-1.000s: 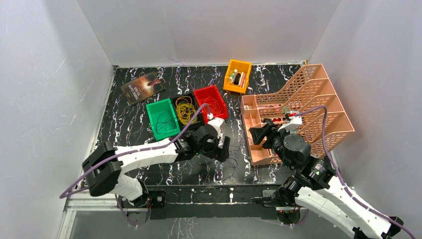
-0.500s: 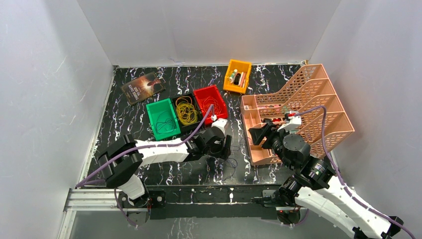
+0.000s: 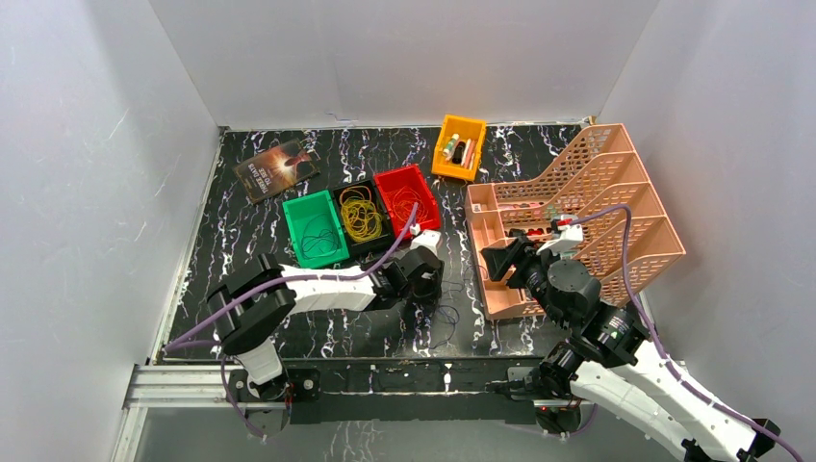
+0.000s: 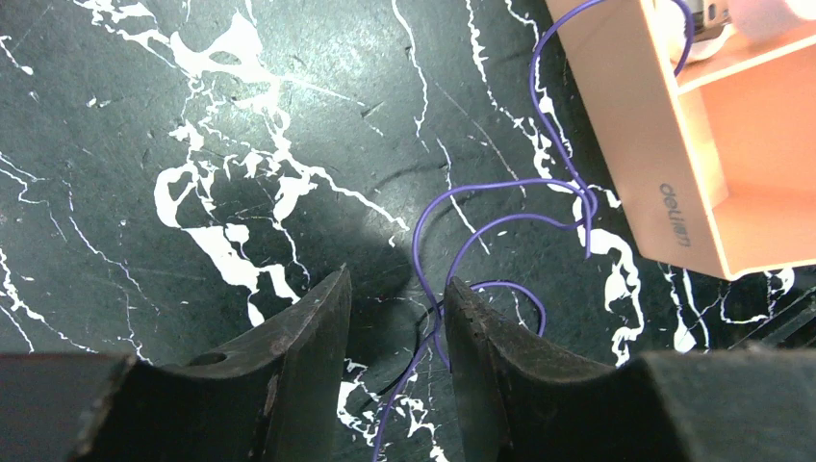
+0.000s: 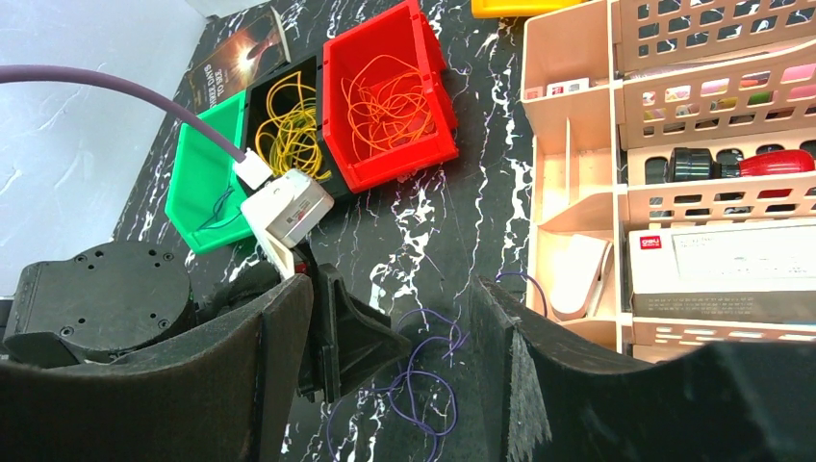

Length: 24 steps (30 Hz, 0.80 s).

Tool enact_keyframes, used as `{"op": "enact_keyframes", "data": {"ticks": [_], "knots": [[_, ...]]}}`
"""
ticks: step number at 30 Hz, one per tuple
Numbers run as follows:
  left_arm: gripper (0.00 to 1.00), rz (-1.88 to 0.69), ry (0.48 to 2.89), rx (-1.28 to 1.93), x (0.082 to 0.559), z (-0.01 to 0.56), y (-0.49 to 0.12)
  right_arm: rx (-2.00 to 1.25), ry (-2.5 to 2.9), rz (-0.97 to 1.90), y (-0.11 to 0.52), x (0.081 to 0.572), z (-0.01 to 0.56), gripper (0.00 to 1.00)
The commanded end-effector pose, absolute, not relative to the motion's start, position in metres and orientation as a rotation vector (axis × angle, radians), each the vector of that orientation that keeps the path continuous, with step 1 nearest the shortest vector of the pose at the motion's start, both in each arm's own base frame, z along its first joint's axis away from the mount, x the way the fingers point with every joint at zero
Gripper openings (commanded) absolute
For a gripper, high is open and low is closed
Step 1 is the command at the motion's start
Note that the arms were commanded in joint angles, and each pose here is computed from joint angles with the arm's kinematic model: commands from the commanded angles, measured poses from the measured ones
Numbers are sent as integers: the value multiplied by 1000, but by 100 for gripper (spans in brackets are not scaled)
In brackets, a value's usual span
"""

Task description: Untangle the cables

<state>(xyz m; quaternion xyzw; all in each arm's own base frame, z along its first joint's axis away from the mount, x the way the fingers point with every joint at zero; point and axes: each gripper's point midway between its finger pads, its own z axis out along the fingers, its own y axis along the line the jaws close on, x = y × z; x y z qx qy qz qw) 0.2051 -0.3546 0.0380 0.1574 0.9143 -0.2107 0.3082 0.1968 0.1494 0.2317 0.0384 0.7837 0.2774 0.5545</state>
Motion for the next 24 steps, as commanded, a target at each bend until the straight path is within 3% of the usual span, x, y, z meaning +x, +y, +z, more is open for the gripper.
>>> {"op": "enact_keyframes", "data": {"ticks": [1, 6, 13, 16, 24], "knots": [[37, -581, 2361, 376, 220, 56, -368, 109, 1814, 675, 148, 197, 243, 69], [22, -599, 2364, 383, 223, 53, -372, 109, 1815, 676, 148, 197, 243, 69], [14, -618, 2380, 392, 224, 47, -373, 105, 1813, 676, 148, 197, 245, 69], [0, -616, 2375, 409, 227, 49, -374, 102, 1813, 676, 148, 197, 246, 69], [0, -559, 2276, 498, 240, 92, -364, 97, 1823, 688, 154, 199, 241, 69]]}}
